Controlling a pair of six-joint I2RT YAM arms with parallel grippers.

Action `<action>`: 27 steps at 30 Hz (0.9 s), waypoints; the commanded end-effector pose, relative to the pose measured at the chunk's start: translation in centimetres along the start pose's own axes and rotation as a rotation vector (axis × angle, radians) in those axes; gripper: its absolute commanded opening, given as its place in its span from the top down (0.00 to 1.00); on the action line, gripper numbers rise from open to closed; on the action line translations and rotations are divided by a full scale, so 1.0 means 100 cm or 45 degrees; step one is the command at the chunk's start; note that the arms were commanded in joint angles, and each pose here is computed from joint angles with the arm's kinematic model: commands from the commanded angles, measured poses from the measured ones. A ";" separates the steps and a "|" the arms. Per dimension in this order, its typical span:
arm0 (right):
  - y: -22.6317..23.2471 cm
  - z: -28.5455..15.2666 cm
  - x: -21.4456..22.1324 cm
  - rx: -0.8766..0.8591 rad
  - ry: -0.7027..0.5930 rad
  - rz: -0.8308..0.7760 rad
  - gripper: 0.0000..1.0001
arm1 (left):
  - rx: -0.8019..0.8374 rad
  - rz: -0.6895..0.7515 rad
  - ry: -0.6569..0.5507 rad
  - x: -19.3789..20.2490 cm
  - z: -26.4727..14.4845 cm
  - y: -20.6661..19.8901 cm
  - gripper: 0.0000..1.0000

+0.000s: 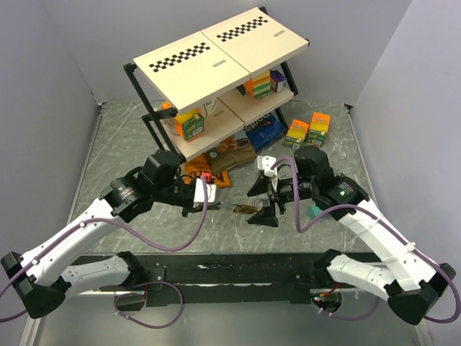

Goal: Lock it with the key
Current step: Lock the lock.

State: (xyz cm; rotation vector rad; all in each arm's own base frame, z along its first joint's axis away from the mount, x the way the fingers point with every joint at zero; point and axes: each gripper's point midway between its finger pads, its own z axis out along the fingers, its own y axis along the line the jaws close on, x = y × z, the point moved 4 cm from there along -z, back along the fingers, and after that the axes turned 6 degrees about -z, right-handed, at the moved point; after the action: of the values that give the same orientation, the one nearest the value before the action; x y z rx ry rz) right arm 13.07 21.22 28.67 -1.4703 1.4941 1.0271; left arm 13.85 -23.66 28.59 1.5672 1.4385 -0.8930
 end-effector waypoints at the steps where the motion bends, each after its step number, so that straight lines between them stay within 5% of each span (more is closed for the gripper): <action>1: -0.008 0.001 -0.003 0.052 -0.041 -0.075 0.02 | 0.006 0.114 -0.192 -0.041 -0.006 0.004 0.99; 14: -0.008 0.000 -0.022 0.096 -0.246 -0.267 0.01 | 0.100 -0.071 -0.419 -0.074 -0.029 0.003 0.99; 27: 0.005 -0.011 -0.066 0.027 -0.421 -0.319 0.30 | 0.108 -0.214 -0.581 -0.086 -0.039 0.003 0.99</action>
State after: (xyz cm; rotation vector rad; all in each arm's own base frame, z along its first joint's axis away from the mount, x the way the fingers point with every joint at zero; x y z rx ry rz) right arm 13.61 22.49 31.66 -1.3709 1.2015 1.0143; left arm 14.46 -23.90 34.86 1.2235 1.3882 -1.2708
